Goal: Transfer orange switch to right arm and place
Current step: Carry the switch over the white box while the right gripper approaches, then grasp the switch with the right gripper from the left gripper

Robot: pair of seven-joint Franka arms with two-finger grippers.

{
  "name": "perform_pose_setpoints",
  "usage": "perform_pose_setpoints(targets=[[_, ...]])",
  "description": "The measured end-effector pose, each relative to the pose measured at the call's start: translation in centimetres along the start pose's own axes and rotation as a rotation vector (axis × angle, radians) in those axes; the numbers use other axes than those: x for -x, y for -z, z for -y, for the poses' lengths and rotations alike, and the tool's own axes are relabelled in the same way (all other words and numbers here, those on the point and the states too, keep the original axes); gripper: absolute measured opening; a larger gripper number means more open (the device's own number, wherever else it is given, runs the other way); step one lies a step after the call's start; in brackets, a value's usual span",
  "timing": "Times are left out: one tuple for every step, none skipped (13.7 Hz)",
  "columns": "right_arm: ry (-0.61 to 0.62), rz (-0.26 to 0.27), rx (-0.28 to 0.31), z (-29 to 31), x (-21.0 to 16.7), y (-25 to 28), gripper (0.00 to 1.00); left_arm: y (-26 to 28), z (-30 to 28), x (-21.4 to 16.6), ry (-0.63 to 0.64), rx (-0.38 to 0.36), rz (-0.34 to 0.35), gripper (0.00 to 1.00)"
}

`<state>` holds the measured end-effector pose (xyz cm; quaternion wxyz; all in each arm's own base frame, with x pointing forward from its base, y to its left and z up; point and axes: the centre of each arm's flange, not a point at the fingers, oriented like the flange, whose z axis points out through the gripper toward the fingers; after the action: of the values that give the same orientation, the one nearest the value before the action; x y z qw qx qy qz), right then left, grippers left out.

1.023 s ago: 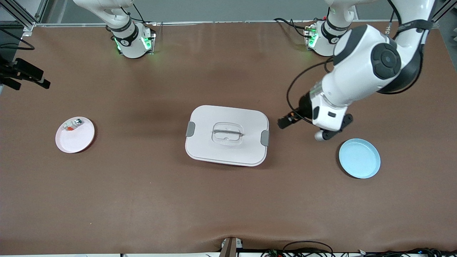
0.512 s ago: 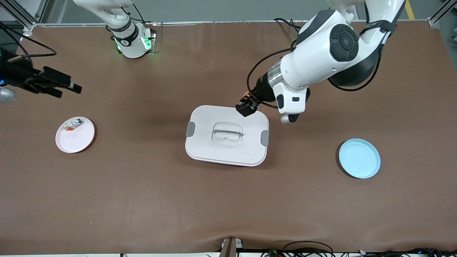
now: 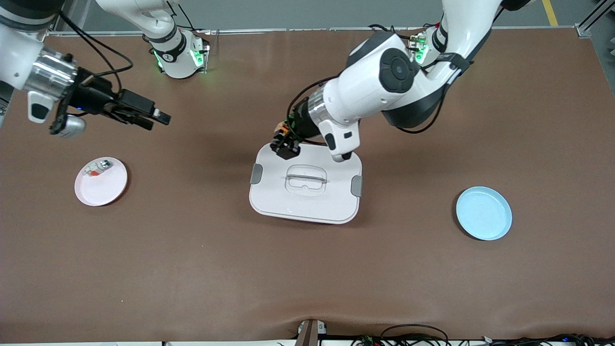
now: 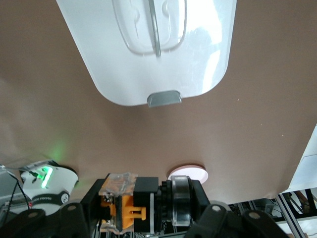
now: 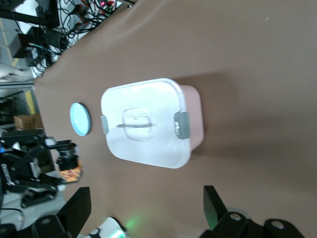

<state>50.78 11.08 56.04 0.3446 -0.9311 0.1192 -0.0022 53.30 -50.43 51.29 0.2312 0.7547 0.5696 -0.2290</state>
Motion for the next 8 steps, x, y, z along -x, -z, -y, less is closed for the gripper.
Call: perform_pose_setpoints(targets=[[-0.011,-0.01,-0.003,0.4,0.4,-1.3,1.0,-0.6,0.1,0.8,0.016,0.009,0.016,0.72],[-0.023,-0.018,-0.004,1.1,0.9,-2.6,1.0,-1.2,0.2,1.5,0.033,0.019,0.031,0.72],[-0.029,-0.026,-0.005,2.1,1.6,-4.0,1.0,-1.6,0.3,1.9,0.044,0.026,0.041,0.72],[-0.029,-0.033,-0.007,3.3,2.4,-5.3,1.0,-2.0,0.3,2.1,0.052,0.026,0.046,0.72],[-0.022,-0.036,-0.01,4.5,3.4,-6.5,1.0,-2.3,0.3,2.1,0.059,0.022,0.048,0.72],[-0.013,-0.038,-0.014,5.6,4.2,-7.5,1.0,-2.7,0.3,2.2,0.061,0.019,0.052,0.72],[-0.004,-0.04,-0.016,6.4,4.8,-8.2,1.0,-3.2,0.3,2.2,0.061,0.014,0.056,0.72],[0.003,-0.044,-0.018,6.8,5.1,-8.8,1.0,-3.7,0.3,2.2,0.062,0.01,0.057,0.72]])
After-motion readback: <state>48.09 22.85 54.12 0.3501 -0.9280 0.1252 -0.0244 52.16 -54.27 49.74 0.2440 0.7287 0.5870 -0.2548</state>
